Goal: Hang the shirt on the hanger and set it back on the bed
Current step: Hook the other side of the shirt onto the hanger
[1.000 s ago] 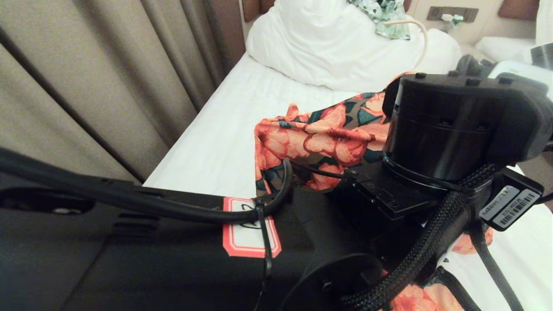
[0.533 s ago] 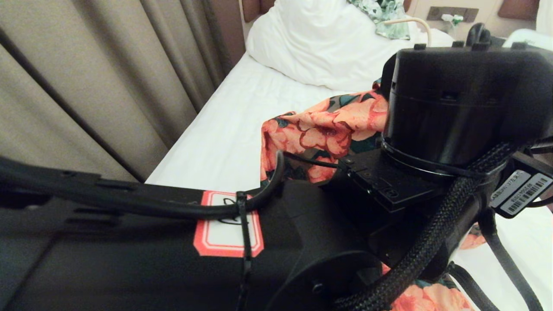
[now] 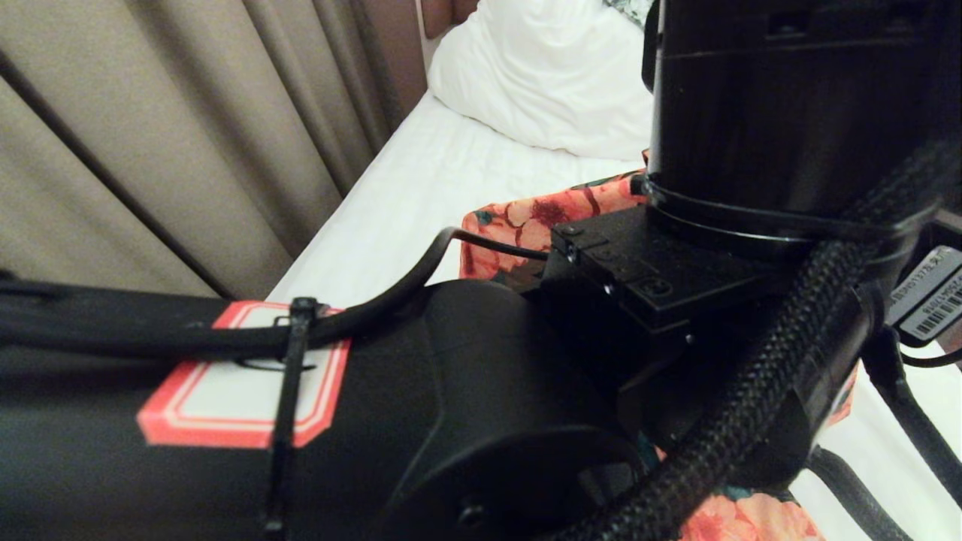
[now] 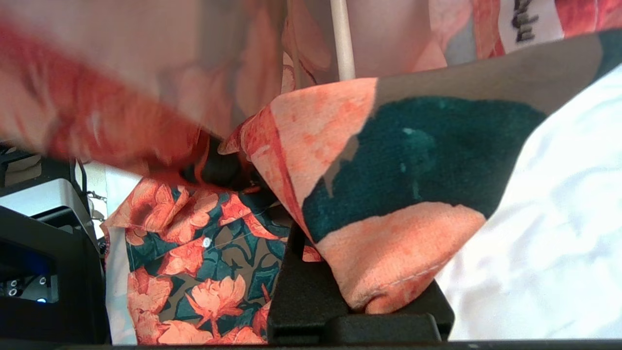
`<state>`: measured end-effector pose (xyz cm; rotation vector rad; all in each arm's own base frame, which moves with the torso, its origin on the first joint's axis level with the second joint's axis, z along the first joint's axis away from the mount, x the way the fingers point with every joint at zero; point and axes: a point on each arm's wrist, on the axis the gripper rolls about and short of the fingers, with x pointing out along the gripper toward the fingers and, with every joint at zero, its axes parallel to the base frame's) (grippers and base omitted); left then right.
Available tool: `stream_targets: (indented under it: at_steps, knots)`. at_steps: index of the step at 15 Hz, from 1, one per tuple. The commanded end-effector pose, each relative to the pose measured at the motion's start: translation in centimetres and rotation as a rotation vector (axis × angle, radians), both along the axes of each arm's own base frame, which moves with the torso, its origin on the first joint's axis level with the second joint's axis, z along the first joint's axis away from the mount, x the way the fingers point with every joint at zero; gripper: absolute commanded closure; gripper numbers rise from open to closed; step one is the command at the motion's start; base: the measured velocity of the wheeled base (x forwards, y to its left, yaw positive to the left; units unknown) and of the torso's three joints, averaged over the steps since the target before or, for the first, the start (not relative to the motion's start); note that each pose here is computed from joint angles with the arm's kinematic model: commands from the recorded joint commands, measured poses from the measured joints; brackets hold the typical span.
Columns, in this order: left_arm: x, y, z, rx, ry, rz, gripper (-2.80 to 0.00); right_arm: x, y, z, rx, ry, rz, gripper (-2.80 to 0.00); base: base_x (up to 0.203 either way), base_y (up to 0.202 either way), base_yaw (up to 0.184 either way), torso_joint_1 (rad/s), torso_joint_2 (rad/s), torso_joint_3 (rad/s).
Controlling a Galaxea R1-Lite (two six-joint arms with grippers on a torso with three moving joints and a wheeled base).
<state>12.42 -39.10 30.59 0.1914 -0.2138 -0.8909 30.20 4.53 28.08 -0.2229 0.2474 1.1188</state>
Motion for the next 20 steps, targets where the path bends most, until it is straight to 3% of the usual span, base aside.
stream_targets:
  at_steps: [1, 4, 8, 11, 13, 17, 20]
  knots:
    - [-0.5, -0.7, -1.0, 0.047, 0.011, -0.015, -2.8, -0.1, 0.0, 0.0, 0.004, 0.003, 0.01, 0.0, 0.0, 0.0, 0.0, 0.0, 0.0, 0.0]
    - [-1.1, -0.7, -2.1, 0.216, 0.057, -0.033, -2.8, -0.3, -0.3, 0.1, 0.001, -0.003, -0.003, 0.0, 0.0, 0.0, 0.0, 0.0, 0.0, 0.0]
    - [-0.9, -1.5, -1.7, 0.308, 0.072, -0.036, -2.8, -0.3, -0.7, -0.3, -0.002, 0.007, -0.015, 0.0, 0.0, 0.0, 0.0, 0.0, 0.0, 0.0]
    - [-0.5, -1.7, -3.2, 0.495, 0.028, -0.002, -2.8, -0.3, -1.2, -0.6, -0.011, 0.003, -0.026, 0.0, 0.0, 0.0, 0.0, 0.0, 0.0, 0.0]
    - [-0.4, -1.2, -3.8, 0.57, 0.042, 0.041, -2.8, -0.3, -1.3, -0.5, -0.012, 0.0, -0.032, 0.0, 0.0, 0.0, 0.0, 0.0, 0.0, 0.0]
    - [-0.2, -1.1, -4.2, 0.626, 0.02, 0.122, -2.8, -0.4, -1.4, -0.4, -0.013, -0.004, -0.036, 0.0, 0.0, 0.0, 0.0, 0.0, 0.0, 0.0]
    - [-0.3, -0.7, -4.1, 0.633, 0.026, 0.132, -2.8, -0.5, -1.4, -0.2, -0.012, -0.008, -0.038, 0.0, 0.0, 0.0, 0.0, 0.0, 0.0, 0.0]
